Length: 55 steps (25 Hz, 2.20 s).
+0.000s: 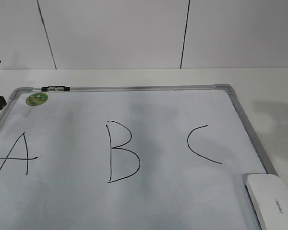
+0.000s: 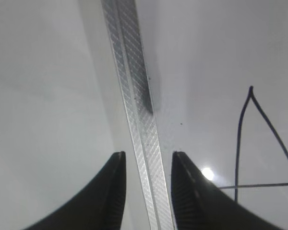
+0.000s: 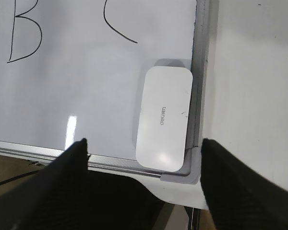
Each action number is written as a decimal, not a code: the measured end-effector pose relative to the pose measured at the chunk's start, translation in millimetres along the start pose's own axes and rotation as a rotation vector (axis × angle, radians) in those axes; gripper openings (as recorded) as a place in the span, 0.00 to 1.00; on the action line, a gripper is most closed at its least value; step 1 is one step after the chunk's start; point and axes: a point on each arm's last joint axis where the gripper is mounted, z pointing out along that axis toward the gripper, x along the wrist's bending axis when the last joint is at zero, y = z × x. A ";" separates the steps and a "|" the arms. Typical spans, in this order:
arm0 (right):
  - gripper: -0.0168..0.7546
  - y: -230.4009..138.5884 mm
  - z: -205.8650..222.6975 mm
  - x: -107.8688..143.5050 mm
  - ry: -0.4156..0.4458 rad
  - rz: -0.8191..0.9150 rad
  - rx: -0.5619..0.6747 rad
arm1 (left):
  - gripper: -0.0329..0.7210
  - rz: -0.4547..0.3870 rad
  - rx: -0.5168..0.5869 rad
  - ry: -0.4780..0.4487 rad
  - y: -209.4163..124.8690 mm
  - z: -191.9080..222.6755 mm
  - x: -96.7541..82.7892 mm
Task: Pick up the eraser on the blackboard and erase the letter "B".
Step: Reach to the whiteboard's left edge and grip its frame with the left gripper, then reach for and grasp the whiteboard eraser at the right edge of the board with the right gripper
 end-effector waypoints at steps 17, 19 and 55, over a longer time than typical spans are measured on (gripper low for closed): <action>0.78 1.2 1.8 -0.6 0.000 0.003 0.009 | 0.37 -0.025 0.011 -0.038 1.9 11.9 12.4; 0.78 1.8 2.3 -0.8 0.000 0.004 0.009 | 0.37 -0.026 0.010 -0.040 1.9 11.9 12.3; 0.78 1.8 2.3 -0.8 0.000 0.006 0.009 | 0.35 -0.025 0.049 -0.048 5.9 33.7 12.7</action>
